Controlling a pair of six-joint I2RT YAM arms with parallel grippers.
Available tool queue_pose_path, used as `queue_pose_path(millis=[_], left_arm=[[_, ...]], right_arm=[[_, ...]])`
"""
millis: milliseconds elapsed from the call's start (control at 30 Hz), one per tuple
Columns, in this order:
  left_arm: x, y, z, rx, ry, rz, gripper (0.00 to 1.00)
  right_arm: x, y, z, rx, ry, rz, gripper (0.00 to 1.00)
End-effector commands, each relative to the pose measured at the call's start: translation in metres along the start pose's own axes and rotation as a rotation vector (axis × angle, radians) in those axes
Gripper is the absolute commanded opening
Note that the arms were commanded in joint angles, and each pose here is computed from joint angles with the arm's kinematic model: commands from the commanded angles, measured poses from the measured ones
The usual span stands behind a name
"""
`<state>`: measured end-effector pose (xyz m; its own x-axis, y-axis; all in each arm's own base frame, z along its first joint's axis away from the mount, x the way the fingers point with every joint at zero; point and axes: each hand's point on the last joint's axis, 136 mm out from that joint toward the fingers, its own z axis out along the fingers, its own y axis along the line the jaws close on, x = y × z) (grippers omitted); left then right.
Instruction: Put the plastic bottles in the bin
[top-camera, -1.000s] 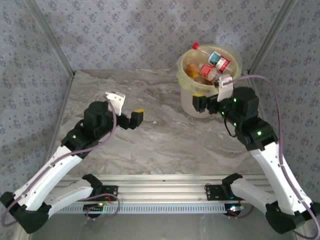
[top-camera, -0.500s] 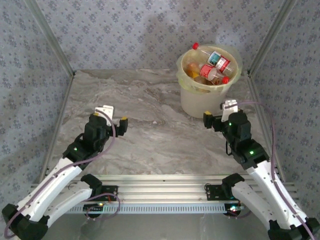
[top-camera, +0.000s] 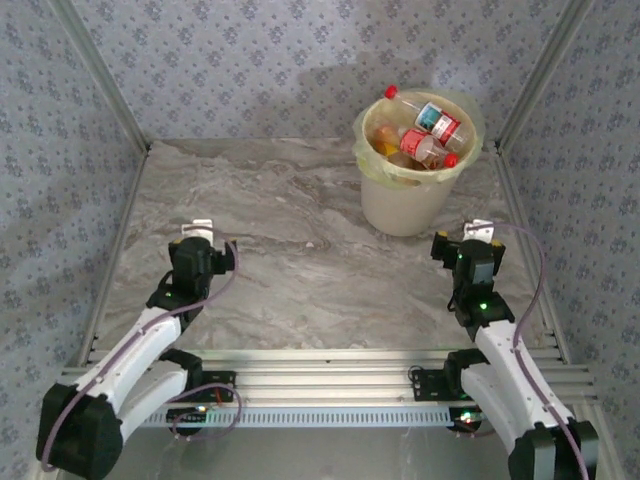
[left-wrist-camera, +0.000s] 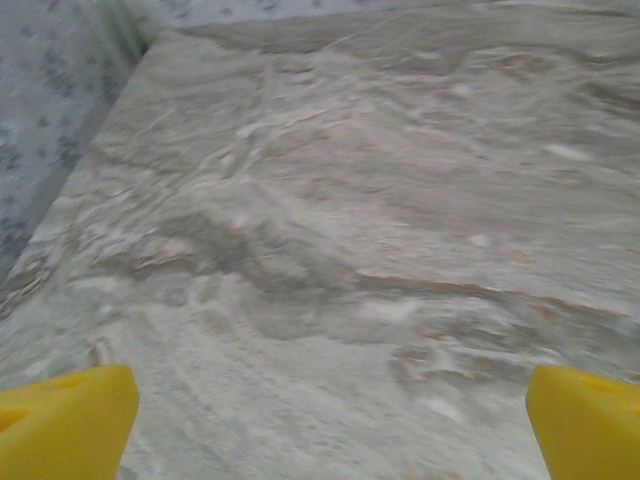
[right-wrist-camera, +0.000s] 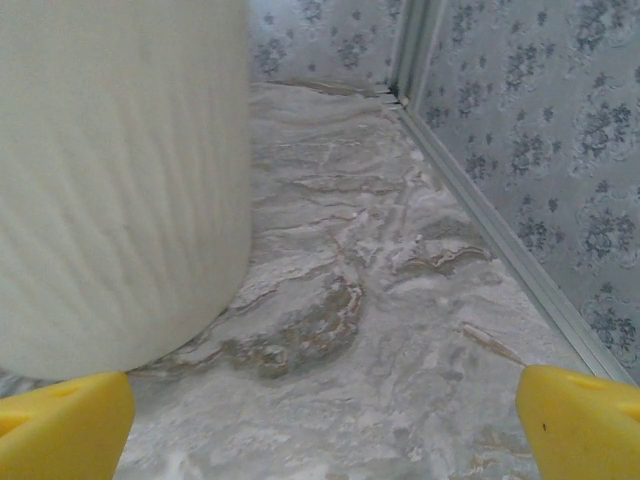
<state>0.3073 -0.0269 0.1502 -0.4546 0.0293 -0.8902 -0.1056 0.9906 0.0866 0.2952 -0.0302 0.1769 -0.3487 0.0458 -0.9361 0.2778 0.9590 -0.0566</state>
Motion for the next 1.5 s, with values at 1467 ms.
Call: queue_pose_path(millis=[1467], left_arm=[[0.015, 0.029, 0.113, 0.056, -0.077, -0.078, 1.00]], right_arm=[[0.048, 0.028, 0.097, -0.081, -0.065, -0.067, 1.00]])
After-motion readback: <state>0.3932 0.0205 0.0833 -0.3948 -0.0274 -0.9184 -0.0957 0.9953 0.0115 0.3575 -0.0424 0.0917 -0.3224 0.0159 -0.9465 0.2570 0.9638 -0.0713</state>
